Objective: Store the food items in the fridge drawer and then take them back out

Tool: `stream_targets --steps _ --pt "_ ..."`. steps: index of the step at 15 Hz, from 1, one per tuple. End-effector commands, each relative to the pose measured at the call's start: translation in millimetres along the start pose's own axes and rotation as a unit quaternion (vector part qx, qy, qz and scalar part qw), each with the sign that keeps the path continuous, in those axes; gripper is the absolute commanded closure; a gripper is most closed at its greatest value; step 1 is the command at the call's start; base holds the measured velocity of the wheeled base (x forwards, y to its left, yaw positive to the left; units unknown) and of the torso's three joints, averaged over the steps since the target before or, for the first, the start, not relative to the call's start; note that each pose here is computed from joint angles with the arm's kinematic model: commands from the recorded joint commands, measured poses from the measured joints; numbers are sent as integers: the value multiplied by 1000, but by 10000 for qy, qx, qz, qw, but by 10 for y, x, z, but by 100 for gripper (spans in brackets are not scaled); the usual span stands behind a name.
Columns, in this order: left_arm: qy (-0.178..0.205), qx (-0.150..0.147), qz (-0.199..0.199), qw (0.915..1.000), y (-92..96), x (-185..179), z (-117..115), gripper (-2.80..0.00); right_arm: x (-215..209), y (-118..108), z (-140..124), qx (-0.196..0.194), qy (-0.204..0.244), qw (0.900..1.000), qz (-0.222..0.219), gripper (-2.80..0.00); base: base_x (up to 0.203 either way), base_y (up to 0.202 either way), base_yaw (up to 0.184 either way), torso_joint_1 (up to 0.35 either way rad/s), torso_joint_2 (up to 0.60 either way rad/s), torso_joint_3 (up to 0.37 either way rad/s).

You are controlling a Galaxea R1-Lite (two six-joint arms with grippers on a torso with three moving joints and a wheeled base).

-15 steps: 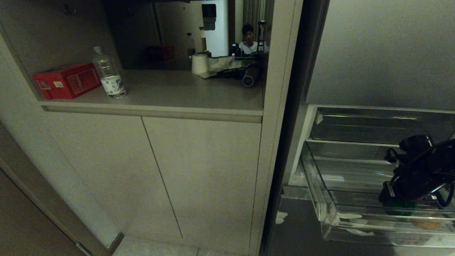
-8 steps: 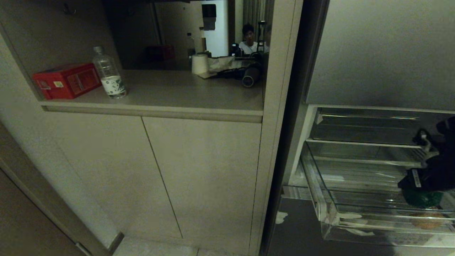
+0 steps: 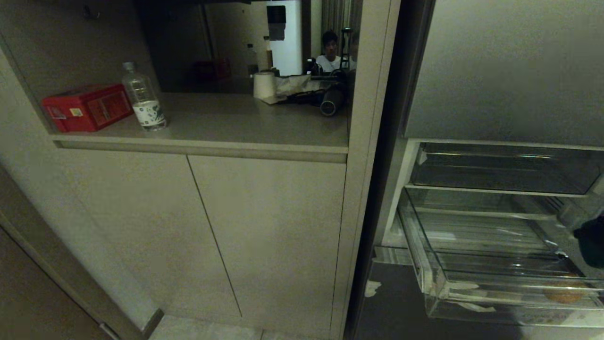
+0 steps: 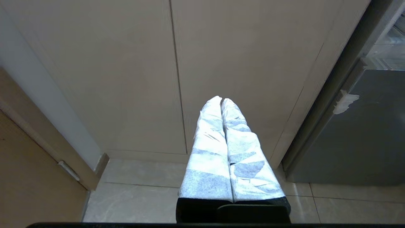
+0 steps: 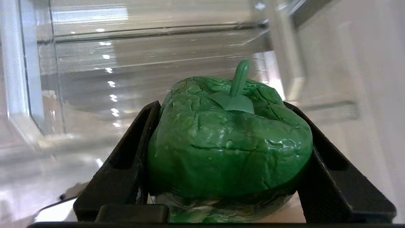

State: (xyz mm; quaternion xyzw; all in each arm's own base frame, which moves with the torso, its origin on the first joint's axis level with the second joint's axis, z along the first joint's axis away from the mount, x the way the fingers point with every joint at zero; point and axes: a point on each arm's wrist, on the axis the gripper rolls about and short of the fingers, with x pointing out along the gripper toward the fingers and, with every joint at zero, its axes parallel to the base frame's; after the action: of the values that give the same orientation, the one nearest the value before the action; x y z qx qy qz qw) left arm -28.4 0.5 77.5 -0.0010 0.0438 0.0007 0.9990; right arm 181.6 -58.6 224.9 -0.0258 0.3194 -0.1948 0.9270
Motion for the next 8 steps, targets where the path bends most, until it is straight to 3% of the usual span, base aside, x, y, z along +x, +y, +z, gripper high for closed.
stream_targets --steps 1,3,8 --pt "7 3 1 10000 0 0 0 0 -391 -60 -85 -60 -575 9983 -95 0 0 0 0 0 0 0" --pt "7 -1 1 10000 0 0 0 0 -480 -71 -111 -88 -710 9974 -118 0 -2 1 -57 -3 -1 1" --pt "7 -1 1 10000 0 0 0 0 -600 -126 -122 15 -912 9955 -263 0 -2 9 -172 3 2 4"
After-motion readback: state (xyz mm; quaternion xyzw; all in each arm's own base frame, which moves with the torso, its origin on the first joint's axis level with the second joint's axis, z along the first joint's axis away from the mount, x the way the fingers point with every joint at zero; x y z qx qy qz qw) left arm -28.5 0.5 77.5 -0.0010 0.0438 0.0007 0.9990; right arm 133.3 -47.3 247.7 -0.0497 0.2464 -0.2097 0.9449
